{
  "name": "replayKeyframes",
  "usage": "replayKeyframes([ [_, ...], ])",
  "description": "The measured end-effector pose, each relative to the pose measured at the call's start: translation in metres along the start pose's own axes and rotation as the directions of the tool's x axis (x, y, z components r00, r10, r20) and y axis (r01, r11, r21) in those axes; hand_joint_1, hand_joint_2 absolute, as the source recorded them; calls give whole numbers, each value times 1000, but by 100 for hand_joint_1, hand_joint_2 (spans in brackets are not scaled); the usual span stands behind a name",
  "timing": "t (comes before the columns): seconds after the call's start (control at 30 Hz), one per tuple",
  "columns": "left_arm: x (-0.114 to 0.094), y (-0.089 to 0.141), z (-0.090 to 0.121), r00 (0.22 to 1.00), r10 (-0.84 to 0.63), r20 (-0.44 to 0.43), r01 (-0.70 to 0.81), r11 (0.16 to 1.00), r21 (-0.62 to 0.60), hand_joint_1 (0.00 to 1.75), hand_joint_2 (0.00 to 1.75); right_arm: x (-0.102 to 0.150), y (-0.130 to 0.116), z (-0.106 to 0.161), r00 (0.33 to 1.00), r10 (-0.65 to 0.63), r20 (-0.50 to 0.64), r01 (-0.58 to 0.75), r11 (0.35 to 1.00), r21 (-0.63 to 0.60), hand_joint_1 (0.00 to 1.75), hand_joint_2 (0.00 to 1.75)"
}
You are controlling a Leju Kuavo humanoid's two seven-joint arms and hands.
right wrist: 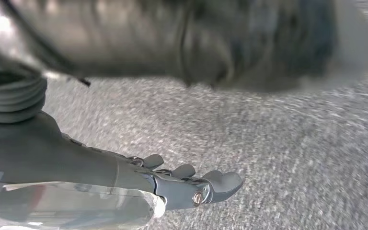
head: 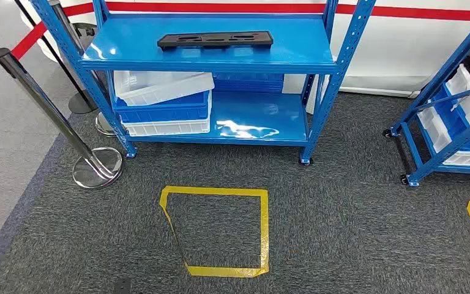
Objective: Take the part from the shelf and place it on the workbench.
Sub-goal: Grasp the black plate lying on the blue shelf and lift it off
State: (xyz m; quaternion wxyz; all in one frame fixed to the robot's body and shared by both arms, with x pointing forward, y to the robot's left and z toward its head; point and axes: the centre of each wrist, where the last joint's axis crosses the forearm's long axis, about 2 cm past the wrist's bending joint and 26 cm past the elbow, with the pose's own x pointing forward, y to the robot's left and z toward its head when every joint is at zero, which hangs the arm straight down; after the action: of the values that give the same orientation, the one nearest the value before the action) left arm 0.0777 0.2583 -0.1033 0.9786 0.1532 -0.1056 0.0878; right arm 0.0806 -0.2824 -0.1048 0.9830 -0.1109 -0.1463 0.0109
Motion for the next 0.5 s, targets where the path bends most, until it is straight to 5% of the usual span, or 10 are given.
replayKeyframes([
  [0.3,-1,1,-1,993,121,4,-121,992,-17,0,0,3,-5,-2,987,-94,131,102,993,-56,0,0],
  [0.5,2,10,-5,972,233,19,-232,972,-36,0,0,48,-20,-7,929,-147,341,191,976,-101,0,0],
])
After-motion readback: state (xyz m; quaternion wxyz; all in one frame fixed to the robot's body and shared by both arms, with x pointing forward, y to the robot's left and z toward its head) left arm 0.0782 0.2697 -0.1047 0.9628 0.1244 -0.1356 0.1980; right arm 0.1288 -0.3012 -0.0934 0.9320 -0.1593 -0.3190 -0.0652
